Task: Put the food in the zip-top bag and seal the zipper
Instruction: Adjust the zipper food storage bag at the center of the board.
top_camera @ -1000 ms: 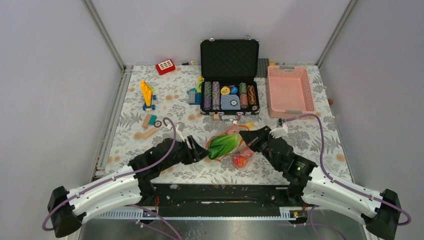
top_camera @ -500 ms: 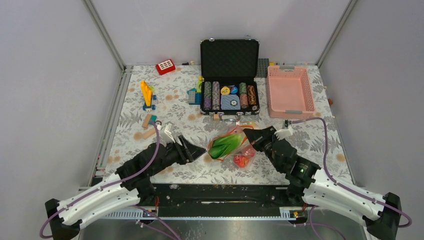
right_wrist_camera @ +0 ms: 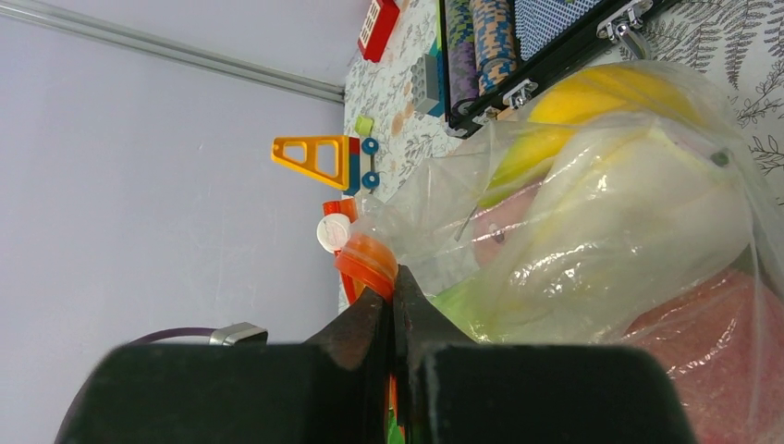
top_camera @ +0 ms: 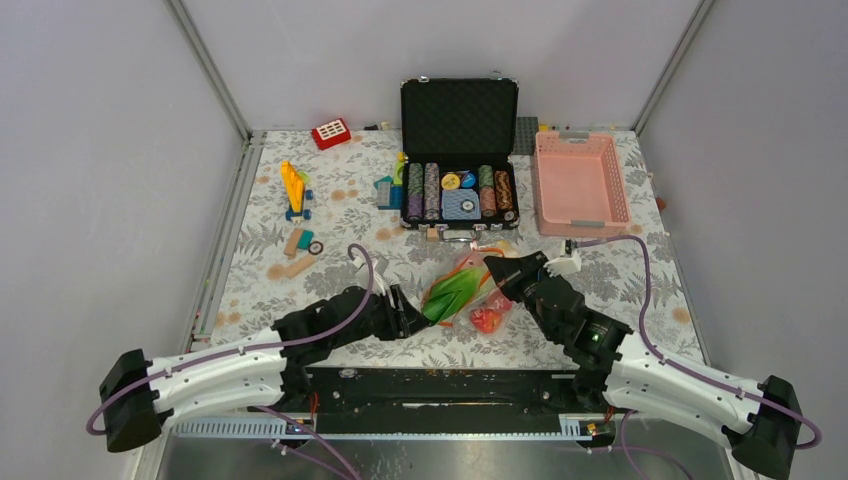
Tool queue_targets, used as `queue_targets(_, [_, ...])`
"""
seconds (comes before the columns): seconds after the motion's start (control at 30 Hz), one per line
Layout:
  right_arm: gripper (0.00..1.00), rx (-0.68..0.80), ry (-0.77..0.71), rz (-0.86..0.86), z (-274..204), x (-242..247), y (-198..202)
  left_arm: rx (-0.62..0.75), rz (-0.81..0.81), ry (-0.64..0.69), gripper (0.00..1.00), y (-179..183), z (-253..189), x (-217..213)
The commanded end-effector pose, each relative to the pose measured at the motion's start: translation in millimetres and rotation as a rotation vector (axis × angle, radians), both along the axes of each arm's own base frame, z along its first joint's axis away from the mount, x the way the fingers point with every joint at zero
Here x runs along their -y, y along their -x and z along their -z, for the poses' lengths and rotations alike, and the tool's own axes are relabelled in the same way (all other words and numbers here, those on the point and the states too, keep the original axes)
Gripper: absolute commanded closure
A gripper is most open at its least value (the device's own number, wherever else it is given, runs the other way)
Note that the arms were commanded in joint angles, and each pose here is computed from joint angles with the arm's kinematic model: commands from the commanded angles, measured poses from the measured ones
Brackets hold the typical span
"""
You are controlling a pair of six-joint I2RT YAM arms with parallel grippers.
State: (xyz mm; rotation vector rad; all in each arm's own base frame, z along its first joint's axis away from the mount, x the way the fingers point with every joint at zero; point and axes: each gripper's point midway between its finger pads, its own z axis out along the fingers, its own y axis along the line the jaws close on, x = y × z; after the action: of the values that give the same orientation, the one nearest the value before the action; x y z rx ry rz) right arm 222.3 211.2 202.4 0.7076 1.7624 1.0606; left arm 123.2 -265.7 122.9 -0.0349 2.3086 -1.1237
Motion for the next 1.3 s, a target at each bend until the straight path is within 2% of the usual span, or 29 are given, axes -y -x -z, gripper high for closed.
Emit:
queue_targets(0.0, [1.00,0.032,-0.054,0.073,-19,9,-6,0.055,0.007,0.065,0.51,-4,-14,12])
queue_targets(0.2, [1.00,0.037,-0.064,0.062,-21,9,-4,0.093,-0.002,0.144,0.49,-9,-21,21])
queue_targets(0.5, [1.00,0.008,-0.079,-0.060,-17,-7,11,0.246,-0.068,0.135,0.46,-47,-54,44])
queue_targets(0.67, [1.00,-0.023,-0.093,-0.158,-13,-18,25,0.345,-0.131,0.141,0.47,-70,-78,45])
queue_targets(0.77, [1.00,-0.020,-0.104,-0.197,-16,-20,31,0.370,-0.138,0.139,0.62,-81,-89,49])
queue_targets(0.9, [1.00,-0.007,-0.069,-0.213,-16,-16,36,0.359,-0.115,0.097,1.00,-89,-86,55])
queue_targets(0.93, [1.00,0.010,-0.043,-0.224,-16,-15,37,0.352,-0.110,0.067,1.00,-91,-82,54])
queue_targets(0.97, [0.98,0.034,0.013,-0.241,-15,-13,38,0.356,-0.107,0.047,1.00,-93,-82,53])
queue_targets(1.0, [0.93,0.084,0.139,-0.263,-13,-7,39,0.363,-0.104,0.026,1.00,-95,-83,52])
queue_targets(1.03, [0.85,0.108,0.276,-0.290,-9,1,42,0.371,-0.102,0.003,1.00,-97,-84,49])
queue_targets(1.13, [0.52,0.144,0.654,-0.329,-10,41,47,0.415,-0.074,-0.071,1.00,-101,-90,43])
queue_targets(1.17, [0.47,0.141,0.767,-0.309,-12,59,45,0.429,-0.057,-0.092,1.00,-101,-93,42])
queue_targets(1.27, [0.31,0.196,0.976,-0.321,-30,87,46,0.441,-0.019,-0.160,1.00,-101,-96,39])
